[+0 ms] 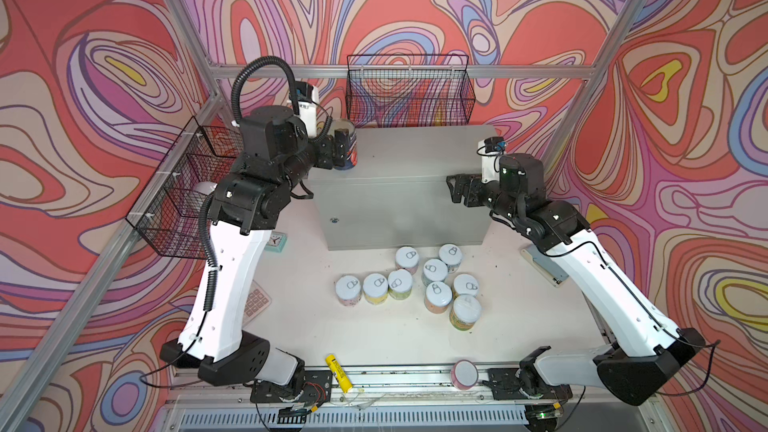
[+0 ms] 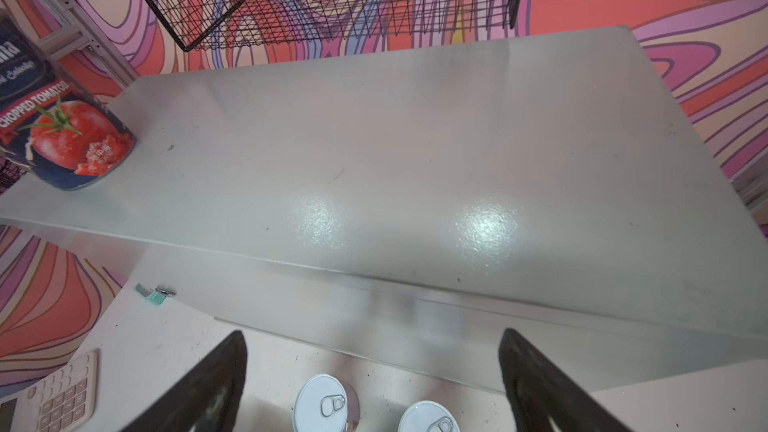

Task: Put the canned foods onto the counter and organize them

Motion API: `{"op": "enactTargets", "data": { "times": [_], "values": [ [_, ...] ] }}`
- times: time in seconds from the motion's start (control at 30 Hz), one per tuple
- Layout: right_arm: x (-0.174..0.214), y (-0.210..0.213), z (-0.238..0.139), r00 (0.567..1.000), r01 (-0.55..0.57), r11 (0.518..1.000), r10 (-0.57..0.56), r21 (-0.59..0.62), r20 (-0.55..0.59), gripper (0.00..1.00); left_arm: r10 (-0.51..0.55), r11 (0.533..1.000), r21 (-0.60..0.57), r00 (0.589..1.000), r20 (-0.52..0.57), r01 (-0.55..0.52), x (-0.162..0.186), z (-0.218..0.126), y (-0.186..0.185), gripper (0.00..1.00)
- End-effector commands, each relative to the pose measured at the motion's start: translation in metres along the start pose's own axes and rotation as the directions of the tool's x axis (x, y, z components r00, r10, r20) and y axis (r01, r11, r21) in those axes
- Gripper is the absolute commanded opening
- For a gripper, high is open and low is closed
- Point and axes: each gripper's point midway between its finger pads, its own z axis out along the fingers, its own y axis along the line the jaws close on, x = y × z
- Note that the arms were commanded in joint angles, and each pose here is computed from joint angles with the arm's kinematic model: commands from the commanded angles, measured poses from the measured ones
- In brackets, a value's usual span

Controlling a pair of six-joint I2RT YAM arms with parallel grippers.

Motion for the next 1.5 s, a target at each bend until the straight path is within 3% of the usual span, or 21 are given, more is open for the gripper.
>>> {"op": "enactTargets", "data": {
  "times": [0.0,0.2,0.37,0.8,1.1,1.37,1.47],
  "values": [
    [-0.005,0.015,-0.004,1.0,0.01,0.998,-0.011,-0.064,-0.005,0.96,-0.023,0.999,-0.041,1.0,-0.017,0.022,0.021,-0.003,0.003,0.93],
    [-0.005,0.021,0.0,1.0,-0.021,0.995,0.021,-0.096,-0.005,0.94,-0.055,0.999,-0.003,0.994,-0.096,0.055,0.07,0.008,-0.005,0.86],
    [-0.006,0.024,0.005,0.999,-0.034,0.994,0.033,-0.105,-0.016,0.92,-0.078,0.996,0.037,0.989,-0.128,0.083,0.088,0.028,-0.015,0.82],
    [-0.007,0.019,0.009,0.999,-0.041,0.996,0.041,-0.079,0.001,0.9,-0.077,0.997,-0.013,0.988,-0.132,0.076,0.089,0.078,-0.015,0.78],
    [-0.003,0.019,0.016,0.999,-0.039,0.996,0.039,-0.081,0.002,0.9,-0.068,0.993,-0.107,0.992,-0.11,0.056,0.081,0.099,-0.001,0.61],
    [-0.001,0.018,0.02,1.0,-0.024,0.997,0.025,-0.073,0.005,0.9,-0.059,0.986,-0.161,0.989,-0.137,0.036,0.081,0.114,0.018,0.61],
    [0.0,0.018,0.022,1.0,-0.024,0.997,0.024,-0.074,0.003,0.91,-0.064,0.986,-0.161,0.987,-0.146,0.04,0.085,0.119,0.019,0.75]
  ]
}}
